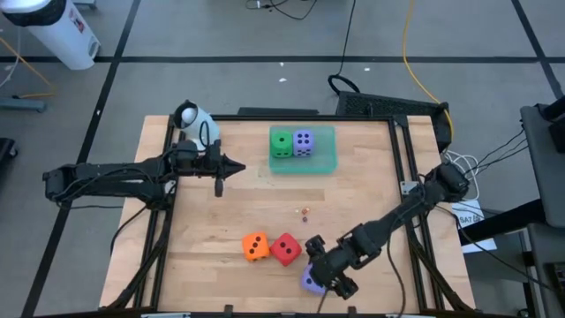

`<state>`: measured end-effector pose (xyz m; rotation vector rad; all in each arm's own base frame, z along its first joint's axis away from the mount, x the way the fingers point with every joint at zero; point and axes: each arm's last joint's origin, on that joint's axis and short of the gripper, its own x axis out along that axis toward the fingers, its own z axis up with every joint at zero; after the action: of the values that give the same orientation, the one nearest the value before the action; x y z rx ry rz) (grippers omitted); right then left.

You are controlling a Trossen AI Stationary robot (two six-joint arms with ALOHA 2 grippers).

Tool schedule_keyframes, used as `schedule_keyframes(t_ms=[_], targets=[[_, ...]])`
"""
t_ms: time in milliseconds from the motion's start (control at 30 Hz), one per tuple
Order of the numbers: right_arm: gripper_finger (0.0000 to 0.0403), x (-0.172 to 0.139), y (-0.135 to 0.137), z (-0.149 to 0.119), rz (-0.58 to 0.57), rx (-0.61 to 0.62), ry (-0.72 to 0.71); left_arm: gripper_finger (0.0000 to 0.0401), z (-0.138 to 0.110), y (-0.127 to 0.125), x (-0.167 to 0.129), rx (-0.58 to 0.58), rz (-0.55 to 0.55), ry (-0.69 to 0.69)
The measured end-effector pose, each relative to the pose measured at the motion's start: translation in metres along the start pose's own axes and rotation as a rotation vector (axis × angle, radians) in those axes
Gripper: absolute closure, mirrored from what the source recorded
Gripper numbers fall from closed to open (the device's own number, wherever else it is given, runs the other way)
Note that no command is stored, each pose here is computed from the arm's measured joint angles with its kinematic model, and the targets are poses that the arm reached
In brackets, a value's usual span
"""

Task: Pick & Place Dice
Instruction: Put the large purple dice into the blue bin

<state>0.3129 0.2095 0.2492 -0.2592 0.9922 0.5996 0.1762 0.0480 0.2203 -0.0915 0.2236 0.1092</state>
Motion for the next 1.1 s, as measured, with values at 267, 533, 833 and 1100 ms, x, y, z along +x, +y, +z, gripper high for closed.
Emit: schedule_keyframes(t_ms=[267, 533, 833, 1100], targets=[[0.0003, 0.007, -0.005, -0.003, -0.046, -0.128, 0.036, 0.0380, 0.000, -0.006, 0.001, 0.003, -0.016, 0.003], [0.0004, 0.027, -0.006, -0.006, 0.009, -0.142, 0.077, 0.0380, 0.000, -0.009, 0.001, 0.008, -0.031, 0.004], [0.0004, 0.047, -0.009, -0.002, 0.044, -0.131, 0.023, 0.0380, 0.000, -0.009, 0.001, 0.004, -0.032, 0.004], [0.0005, 0.066, -0.028, -0.009, 0.023, 0.088, 0.081, 0.0380, -0.001, -0.012, 0.002, -0.011, -0.048, 0.005]])
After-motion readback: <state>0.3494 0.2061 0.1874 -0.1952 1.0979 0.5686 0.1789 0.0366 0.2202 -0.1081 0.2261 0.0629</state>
